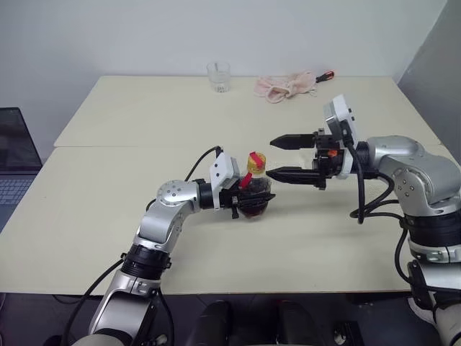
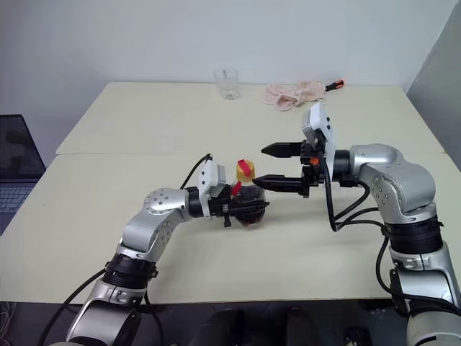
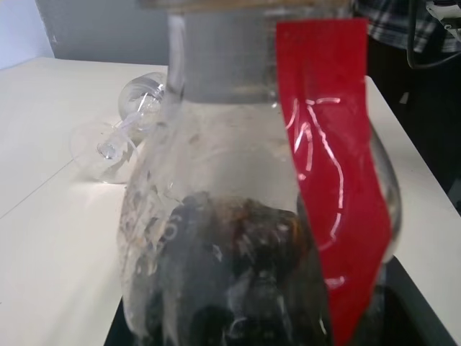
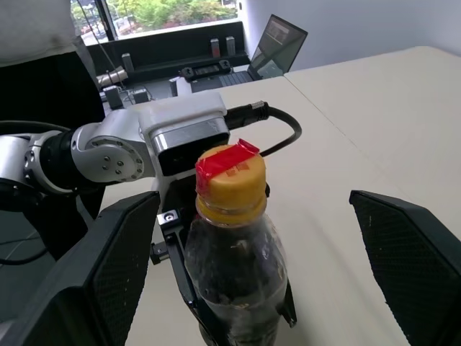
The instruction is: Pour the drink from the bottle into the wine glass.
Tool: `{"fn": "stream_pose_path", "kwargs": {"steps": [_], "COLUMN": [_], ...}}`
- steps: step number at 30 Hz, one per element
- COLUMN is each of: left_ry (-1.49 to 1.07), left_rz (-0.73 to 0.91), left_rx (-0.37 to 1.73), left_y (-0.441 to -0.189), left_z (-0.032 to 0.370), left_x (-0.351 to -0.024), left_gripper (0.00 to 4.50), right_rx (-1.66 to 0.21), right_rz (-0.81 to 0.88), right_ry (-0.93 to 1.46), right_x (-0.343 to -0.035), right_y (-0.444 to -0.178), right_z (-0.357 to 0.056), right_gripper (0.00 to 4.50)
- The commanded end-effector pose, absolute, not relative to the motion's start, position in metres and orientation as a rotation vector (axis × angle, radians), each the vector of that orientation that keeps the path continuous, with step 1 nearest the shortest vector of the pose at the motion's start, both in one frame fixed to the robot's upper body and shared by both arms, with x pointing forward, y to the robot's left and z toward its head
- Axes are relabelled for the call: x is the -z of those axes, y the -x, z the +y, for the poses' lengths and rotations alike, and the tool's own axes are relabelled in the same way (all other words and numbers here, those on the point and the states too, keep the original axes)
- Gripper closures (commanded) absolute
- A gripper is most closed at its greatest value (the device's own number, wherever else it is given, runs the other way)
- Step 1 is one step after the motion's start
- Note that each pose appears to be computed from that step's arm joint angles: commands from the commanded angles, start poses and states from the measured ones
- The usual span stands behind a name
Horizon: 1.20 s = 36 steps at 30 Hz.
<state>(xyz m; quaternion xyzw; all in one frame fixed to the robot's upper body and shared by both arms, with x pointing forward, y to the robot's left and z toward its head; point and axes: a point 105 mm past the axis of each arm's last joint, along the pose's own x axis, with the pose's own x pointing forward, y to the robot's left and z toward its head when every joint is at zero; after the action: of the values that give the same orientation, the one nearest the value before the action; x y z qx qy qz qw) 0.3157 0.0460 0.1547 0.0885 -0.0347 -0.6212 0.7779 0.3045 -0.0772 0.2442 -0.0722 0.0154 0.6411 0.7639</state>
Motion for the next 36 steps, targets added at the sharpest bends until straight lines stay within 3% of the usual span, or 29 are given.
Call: {"fn": "stream_pose_path", "kwargs": {"steps": [1, 17, 36], "left_ry": [-0.215, -0.212, -0.213], "left_rz": [-0.160, -0.160, -0.159], "left_rx": [1.369, 1.358, 1.354], "left_y": [-0.310, -0.310, -0.310], "left_z": [0.040, 0.040, 0.041], "left_x": [-0.172, -0.171, -0.171], "left_gripper": [2.84, 2.85, 2.85], "right_rx": [-1.417, -1.401, -1.360], "right_rz": [-0.036, -0.077, -0.056], "right_ry": [0.181, 0.140, 0.159], "right_x": [-0.258, -0.259, -0.256], "right_y": [-0.296, -0.312, -0.325], "right_z": [-0.065, -0.031, -0.047], "right_gripper": [0.00, 0.00, 0.00]}}
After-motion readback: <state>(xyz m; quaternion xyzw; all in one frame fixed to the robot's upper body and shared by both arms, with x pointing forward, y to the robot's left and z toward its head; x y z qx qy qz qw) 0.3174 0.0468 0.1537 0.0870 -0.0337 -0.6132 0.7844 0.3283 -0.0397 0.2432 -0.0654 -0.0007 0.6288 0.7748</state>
